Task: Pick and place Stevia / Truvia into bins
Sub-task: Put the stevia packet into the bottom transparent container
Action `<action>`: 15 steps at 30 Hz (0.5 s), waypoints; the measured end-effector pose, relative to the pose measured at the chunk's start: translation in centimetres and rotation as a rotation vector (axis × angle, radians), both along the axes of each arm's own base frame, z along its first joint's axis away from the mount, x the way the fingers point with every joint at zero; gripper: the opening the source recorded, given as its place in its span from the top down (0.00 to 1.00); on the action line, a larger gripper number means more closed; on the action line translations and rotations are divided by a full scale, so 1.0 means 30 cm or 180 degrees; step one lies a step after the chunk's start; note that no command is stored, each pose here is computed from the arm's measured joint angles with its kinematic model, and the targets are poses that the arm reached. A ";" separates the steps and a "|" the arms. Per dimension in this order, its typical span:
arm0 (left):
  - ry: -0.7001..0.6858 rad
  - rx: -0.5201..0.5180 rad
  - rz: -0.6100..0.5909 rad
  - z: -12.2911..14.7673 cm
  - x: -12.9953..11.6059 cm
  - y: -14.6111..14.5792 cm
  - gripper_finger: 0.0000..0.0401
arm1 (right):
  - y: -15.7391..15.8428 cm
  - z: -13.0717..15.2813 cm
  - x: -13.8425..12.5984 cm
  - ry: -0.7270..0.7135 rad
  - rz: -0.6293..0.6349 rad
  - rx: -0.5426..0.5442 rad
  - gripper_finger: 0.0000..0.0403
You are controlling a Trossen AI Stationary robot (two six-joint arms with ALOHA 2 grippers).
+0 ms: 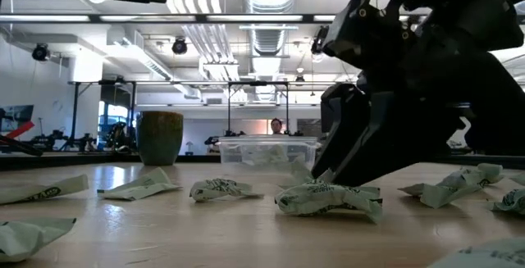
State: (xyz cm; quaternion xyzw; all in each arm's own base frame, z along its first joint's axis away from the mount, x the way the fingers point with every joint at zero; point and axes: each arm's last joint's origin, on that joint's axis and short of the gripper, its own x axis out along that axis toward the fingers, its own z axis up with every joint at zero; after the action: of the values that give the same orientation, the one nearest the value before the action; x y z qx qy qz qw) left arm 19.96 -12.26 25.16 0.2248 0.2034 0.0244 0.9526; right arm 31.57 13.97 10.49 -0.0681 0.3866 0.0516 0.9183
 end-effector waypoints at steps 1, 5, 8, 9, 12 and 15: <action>0.0001 0.0001 0.0000 0.000 0.000 0.000 0.61 | 0.000 -0.003 0.000 0.0007 0.0000 -0.0005 0.54; 0.0000 0.0000 0.0000 0.000 0.000 0.000 0.61 | 0.000 -0.005 0.001 0.0003 -0.0008 -0.0012 0.54; 0.0001 0.0000 0.0000 0.000 0.000 0.000 0.61 | -0.003 -0.004 0.001 -0.0023 -0.0055 -0.0089 0.57; 0.0000 0.0000 0.0000 0.000 0.000 0.000 0.61 | -0.004 -0.004 0.001 -0.0030 -0.0052 -0.0122 0.59; 0.0001 -0.0001 0.0001 0.000 0.000 0.000 0.61 | -0.006 -0.004 0.002 -0.0045 -0.0033 -0.0215 0.65; 0.0001 -0.0001 0.0001 0.000 0.000 0.000 0.61 | -0.005 -0.004 0.001 -0.0046 -0.0001 -0.0246 0.73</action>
State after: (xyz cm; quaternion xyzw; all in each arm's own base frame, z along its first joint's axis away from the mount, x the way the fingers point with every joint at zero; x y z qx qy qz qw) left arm 19.96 -12.25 25.16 0.2246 0.2035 0.0245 0.9527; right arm 31.60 13.82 10.38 -0.1038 0.3816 0.0361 0.9178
